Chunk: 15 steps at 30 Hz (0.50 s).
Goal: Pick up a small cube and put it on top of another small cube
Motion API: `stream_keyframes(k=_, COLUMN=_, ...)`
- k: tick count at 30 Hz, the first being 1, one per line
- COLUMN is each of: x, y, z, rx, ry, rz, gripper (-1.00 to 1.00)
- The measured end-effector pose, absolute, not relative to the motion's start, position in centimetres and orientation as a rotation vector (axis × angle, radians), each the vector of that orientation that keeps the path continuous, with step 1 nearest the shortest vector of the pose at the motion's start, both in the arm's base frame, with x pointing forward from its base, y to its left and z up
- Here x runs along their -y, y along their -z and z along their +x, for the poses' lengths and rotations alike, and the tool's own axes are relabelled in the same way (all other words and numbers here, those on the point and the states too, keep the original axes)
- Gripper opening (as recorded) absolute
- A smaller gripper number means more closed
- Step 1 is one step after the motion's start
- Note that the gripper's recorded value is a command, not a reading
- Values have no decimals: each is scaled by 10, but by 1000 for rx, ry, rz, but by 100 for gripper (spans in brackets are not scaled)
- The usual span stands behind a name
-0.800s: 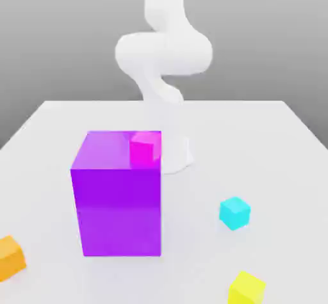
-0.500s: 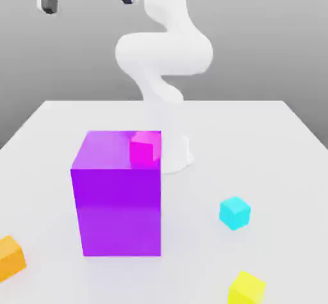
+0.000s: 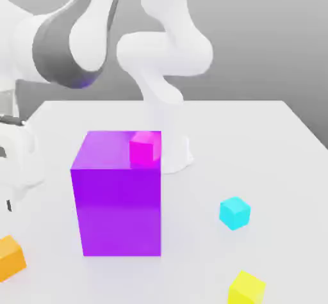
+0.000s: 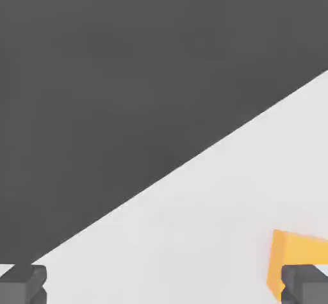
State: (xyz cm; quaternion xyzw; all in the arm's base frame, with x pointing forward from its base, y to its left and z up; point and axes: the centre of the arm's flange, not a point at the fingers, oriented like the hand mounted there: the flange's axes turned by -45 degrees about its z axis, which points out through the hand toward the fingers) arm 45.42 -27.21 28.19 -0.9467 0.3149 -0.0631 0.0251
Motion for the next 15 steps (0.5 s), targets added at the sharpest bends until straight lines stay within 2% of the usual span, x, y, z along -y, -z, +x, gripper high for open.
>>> stream_keyframes(k=5, x=312, y=-202, z=416, rx=-1147, ry=23, rz=-2918, gripper=0)
stream_keyframes(k=9, x=317, y=-144, z=411, rx=-1168, ry=2, rz=-2917, gripper=0)
stream_keyframes(k=10, x=317, y=-136, z=410, rx=-1170, ry=0, rz=-2916, gripper=-100)
stream_keyframes(k=15, x=317, y=-136, z=410, rx=-1170, ry=0, rz=-2916, gripper=-100)
